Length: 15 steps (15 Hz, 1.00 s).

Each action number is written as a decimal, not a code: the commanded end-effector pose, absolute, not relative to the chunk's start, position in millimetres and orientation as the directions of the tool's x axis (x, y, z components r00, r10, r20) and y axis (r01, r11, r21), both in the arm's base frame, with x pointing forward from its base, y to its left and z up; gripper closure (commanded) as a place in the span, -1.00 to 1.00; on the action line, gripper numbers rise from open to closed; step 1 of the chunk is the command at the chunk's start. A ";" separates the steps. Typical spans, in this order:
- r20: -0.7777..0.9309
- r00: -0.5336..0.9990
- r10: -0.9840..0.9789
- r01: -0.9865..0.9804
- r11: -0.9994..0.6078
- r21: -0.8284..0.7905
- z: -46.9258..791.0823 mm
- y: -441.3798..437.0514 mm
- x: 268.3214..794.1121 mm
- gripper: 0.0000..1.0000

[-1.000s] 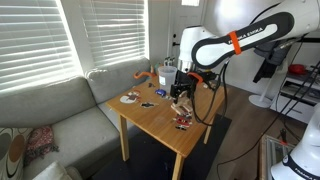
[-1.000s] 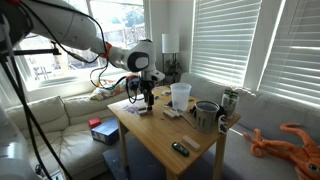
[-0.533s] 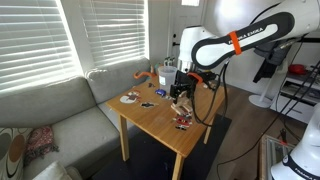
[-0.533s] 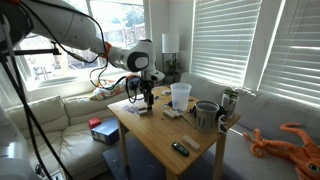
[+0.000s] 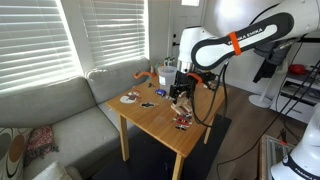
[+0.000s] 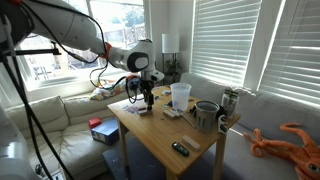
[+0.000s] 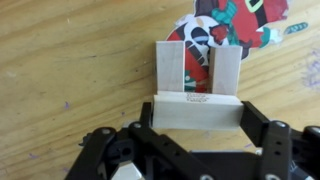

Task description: Stack the blocks

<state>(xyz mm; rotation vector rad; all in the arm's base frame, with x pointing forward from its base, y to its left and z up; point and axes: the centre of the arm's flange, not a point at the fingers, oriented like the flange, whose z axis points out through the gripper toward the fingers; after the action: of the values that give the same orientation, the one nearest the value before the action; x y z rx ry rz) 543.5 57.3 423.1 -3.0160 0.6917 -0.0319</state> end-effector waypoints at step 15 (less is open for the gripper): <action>0.016 0.899 -0.438 -0.437 -0.898 -0.052 423.6 62.5 551.5 -0.95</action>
<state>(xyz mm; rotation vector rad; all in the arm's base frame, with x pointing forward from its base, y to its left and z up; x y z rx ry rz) 544.5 57.5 423.0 -3.0142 0.6910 -0.0402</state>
